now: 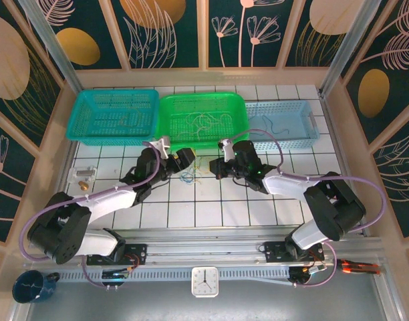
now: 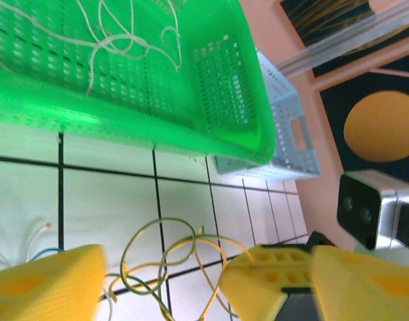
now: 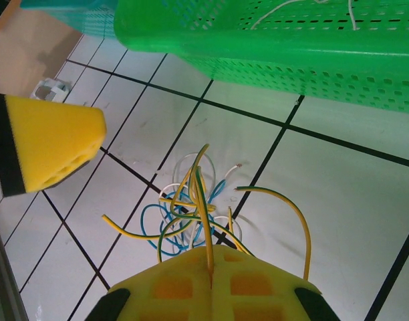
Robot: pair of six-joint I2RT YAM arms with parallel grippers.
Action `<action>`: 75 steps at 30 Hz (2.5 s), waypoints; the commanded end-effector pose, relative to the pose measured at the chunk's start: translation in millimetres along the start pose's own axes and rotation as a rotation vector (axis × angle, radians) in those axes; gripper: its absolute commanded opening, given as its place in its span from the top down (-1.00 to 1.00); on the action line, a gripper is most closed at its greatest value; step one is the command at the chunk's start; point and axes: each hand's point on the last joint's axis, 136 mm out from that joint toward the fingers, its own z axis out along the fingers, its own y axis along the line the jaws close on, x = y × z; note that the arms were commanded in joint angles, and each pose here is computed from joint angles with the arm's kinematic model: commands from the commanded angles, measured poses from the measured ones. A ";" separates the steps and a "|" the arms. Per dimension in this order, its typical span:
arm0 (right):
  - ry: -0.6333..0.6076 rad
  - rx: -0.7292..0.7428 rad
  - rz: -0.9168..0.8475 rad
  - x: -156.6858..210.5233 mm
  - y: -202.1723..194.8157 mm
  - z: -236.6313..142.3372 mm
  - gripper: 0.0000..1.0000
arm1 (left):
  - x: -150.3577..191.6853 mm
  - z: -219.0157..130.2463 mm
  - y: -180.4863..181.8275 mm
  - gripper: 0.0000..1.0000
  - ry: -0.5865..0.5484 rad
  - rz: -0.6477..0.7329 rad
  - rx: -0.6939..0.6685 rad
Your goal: Untangle the cables
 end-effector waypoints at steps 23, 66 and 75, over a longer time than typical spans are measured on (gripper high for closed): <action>0.000 -0.034 0.019 6.2 3.8 4.1 1.00 | 26.5 32.6 -0.2 0.51 0.056 0.093 -0.030; 0.079 0.038 0.126 61.8 -40.4 26.4 1.00 | -37.0 -20.3 -126.9 1.00 -0.101 0.113 0.256; 0.063 0.050 0.107 53.4 -34.6 12.4 0.23 | -38.4 -23.5 -132.6 1.00 -0.100 0.117 0.269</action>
